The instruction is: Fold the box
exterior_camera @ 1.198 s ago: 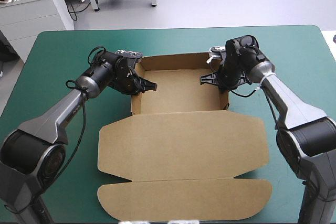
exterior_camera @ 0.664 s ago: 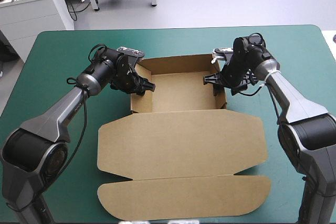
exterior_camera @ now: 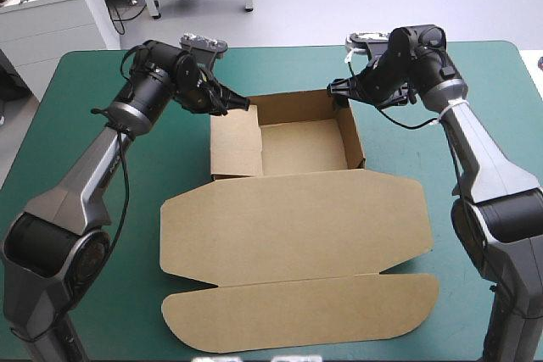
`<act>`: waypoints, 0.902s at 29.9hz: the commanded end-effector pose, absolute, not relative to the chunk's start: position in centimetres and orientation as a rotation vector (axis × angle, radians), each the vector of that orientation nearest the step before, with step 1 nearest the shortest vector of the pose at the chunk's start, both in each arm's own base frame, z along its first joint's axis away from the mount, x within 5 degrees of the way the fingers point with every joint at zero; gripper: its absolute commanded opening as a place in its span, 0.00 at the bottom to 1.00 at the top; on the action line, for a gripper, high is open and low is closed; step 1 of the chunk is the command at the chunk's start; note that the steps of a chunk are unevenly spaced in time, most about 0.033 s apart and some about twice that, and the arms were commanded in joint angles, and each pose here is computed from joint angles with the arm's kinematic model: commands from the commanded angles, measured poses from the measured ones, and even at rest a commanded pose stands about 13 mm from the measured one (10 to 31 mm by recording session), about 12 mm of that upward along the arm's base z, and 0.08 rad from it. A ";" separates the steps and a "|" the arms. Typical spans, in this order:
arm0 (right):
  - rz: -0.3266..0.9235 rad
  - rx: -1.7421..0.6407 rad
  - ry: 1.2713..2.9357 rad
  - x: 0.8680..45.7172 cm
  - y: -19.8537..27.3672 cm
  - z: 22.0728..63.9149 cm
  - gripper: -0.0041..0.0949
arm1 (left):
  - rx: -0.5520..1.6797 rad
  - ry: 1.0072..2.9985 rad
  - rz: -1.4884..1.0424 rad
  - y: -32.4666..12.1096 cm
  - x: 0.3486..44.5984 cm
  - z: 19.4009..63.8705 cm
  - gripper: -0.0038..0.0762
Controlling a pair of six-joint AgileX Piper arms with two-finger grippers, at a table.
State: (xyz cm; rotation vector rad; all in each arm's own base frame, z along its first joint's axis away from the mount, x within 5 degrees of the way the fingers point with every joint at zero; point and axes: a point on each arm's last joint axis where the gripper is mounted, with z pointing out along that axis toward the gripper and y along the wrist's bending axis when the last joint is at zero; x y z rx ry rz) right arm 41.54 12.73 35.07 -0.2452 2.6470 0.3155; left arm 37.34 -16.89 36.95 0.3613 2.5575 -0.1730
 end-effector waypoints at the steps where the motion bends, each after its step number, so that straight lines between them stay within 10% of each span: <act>1: 0.328 -0.229 2.533 39.3 11.7 40.0 0.89 | 0.359 2.444 -0.169 -15.8 35.7 42.3 0.05; 15: 0.293 -0.305 2.572 33.8 10.4 40.3 0.89 | 0.407 2.306 -0.266 -12.1 26.2 49.1 0.04; 27: 0.316 -0.298 2.611 36.5 11.3 37.2 0.89 | 0.438 2.317 -0.315 -7.8 15.8 46.4 0.04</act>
